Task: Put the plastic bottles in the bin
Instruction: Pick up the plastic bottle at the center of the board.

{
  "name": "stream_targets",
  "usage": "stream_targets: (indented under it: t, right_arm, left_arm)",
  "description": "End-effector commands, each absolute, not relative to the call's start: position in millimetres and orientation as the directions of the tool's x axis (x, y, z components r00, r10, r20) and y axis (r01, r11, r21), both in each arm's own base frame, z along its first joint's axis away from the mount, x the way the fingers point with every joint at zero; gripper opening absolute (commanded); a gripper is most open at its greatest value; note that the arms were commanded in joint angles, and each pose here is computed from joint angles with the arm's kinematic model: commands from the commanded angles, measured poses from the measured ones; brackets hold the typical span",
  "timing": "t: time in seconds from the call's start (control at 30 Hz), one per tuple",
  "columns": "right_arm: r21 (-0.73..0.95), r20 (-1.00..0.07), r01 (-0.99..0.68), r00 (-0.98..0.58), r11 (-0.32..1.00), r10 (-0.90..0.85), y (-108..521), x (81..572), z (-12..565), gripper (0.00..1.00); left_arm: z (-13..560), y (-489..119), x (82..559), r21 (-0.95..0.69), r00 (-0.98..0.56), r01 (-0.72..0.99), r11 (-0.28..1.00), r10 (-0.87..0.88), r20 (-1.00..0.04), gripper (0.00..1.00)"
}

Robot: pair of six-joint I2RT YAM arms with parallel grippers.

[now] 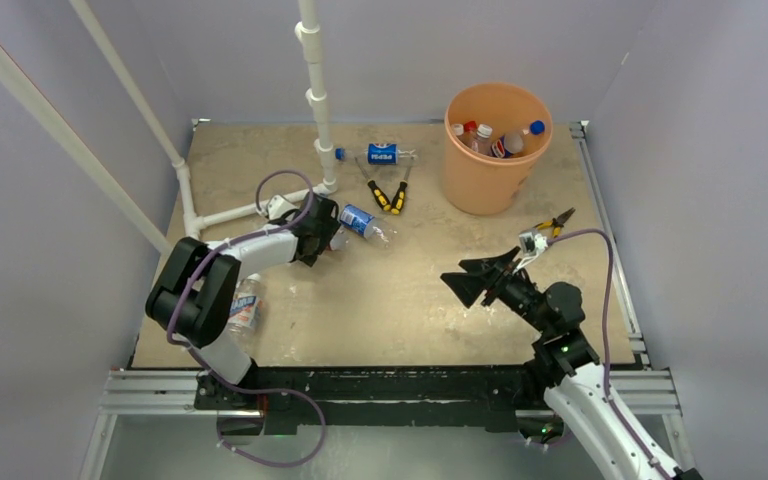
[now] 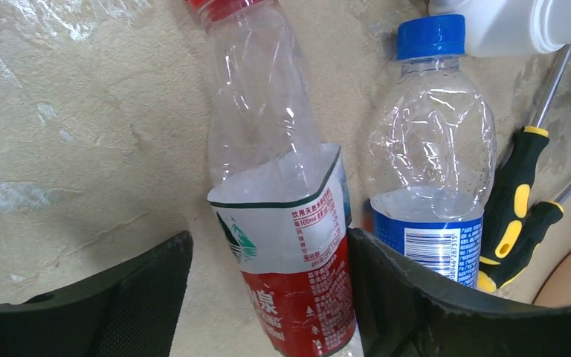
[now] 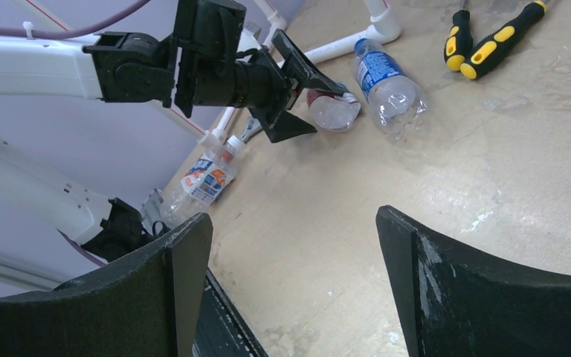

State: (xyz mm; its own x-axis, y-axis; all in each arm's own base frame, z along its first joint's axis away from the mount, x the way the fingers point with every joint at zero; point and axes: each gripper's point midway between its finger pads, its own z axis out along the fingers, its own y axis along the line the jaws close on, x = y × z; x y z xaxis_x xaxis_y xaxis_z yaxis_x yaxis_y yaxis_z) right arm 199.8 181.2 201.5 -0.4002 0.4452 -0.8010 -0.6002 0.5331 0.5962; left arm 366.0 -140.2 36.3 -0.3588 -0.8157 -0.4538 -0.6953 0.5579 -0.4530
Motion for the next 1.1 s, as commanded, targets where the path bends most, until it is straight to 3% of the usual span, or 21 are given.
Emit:
stream_targets:
  t: [0.0, 0.27, 0.43, 0.53, 0.67, 0.83, 0.93, 1.07]
  right_arm:
    - [0.563, -0.820, -0.629, -0.344, 0.536, 0.457, 178.5, 198.0, 227.4, 0.84]
    - [0.555, -0.824, -0.635, -0.330, 0.538, 0.460, 176.7, 195.5, 237.5, 0.83]
    - [0.496, -0.858, -0.689, -0.297, 0.528, 0.418, 180.3, 189.2, 255.7, 0.83]
    - [0.460, -0.876, -0.742, -0.290, 0.487, 0.386, 187.2, 180.9, 267.7, 0.84]
    - [0.439, -0.881, -0.791, -0.283, 0.427, 0.380, 194.9, 174.2, 287.2, 0.86]
    - [0.451, -0.857, -0.850, -0.327, 0.272, 0.399, 210.3, 162.1, 320.6, 0.90]
    - [0.466, -0.850, -0.863, -0.374, 0.196, 0.372, 218.6, 157.3, 329.5, 0.90]
    - [0.465, -0.858, -0.861, -0.382, 0.205, 0.343, 222.3, 164.5, 330.9, 0.90]
  left_arm:
    - [27.8, -139.0, 365.2, -0.459, -0.354, -0.704, 0.541, -0.829, -0.434, 0.68]
    - [43.1, -137.9, 351.0, -0.509, -0.359, -0.671, 0.540, -0.836, -0.414, 0.39]
    - [81.8, -140.0, 318.1, -0.565, -0.424, -0.573, 0.594, -0.804, -0.416, 0.11]
    - [123.2, -158.9, 296.4, -0.624, -0.502, -0.369, 0.689, -0.713, -0.490, 0.00]
    - [162.4, -191.8, 261.8, -0.612, -0.604, 0.025, 0.790, -0.476, -0.639, 0.00]
    - [205.9, -235.8, 209.8, -0.624, -0.558, 0.546, 0.559, -0.312, -0.769, 0.00]
    - [226.8, -245.8, 183.2, -0.593, -0.514, 0.686, 0.422, -0.295, -0.805, 0.00]
    - [255.2, -261.1, 150.7, -0.556, -0.479, 0.796, 0.237, -0.315, -0.820, 0.00]
